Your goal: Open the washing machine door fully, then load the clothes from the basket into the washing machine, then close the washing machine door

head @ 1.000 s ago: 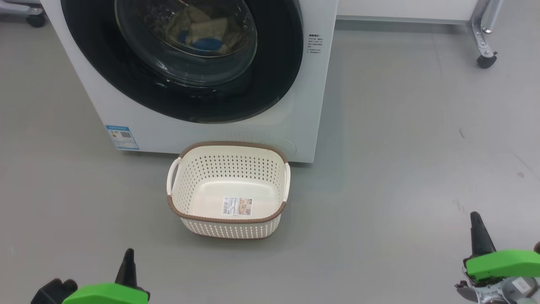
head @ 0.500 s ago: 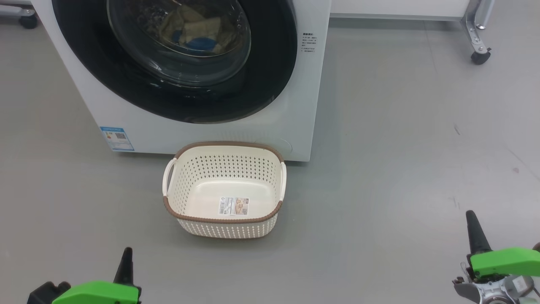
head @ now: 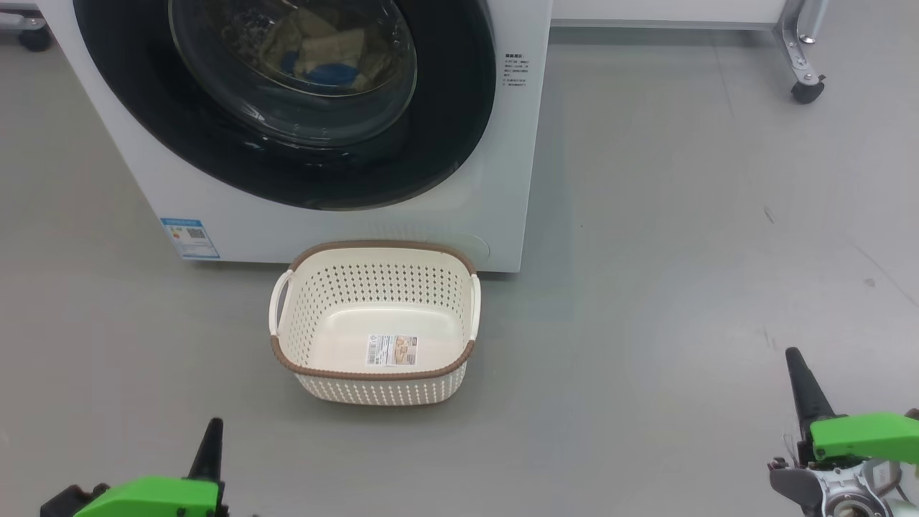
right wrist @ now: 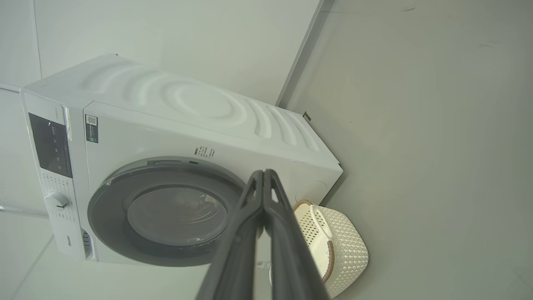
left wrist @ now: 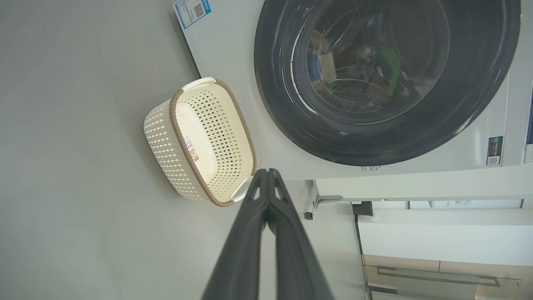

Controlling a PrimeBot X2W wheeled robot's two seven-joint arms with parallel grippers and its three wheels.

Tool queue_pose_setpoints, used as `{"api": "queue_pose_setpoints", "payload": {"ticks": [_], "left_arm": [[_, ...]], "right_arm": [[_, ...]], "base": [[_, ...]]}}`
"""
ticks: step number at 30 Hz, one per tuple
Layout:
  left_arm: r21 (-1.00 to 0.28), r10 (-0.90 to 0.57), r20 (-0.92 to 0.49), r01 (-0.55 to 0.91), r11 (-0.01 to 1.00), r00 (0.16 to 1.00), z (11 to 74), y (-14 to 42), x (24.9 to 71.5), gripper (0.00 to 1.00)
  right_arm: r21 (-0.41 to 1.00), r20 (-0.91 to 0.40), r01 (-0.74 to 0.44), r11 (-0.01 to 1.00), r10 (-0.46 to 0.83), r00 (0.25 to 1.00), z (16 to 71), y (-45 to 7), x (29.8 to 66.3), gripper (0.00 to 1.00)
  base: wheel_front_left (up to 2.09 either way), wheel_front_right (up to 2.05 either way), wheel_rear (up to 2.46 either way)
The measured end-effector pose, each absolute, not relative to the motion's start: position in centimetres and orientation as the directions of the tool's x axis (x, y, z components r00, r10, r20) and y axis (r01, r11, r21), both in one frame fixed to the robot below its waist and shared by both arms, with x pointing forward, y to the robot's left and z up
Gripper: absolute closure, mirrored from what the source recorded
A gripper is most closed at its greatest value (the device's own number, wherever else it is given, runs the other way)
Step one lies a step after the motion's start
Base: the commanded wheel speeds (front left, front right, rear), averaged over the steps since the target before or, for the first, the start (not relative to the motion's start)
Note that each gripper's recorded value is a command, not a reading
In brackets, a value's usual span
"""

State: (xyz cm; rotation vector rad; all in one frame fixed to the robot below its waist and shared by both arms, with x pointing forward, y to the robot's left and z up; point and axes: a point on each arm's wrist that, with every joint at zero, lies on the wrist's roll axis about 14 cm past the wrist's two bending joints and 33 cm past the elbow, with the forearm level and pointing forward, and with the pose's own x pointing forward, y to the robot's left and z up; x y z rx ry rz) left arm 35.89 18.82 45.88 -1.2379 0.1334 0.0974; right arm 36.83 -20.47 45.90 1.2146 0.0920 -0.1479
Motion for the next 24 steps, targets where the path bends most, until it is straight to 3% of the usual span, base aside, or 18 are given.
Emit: {"api": "queue_pose_setpoints", "payload": {"ticks": [24], "left_arm": [[-0.990,-0.020,-0.113,-0.111,0.087,0.993,47.2,18.8,37.1,1.00]], "right_arm": [[0.990,-0.119,0.122,0.073,-0.042,0.992,46.8,-20.4,37.0,1.00]], "base": [[0.00,0.00,0.00]]}}
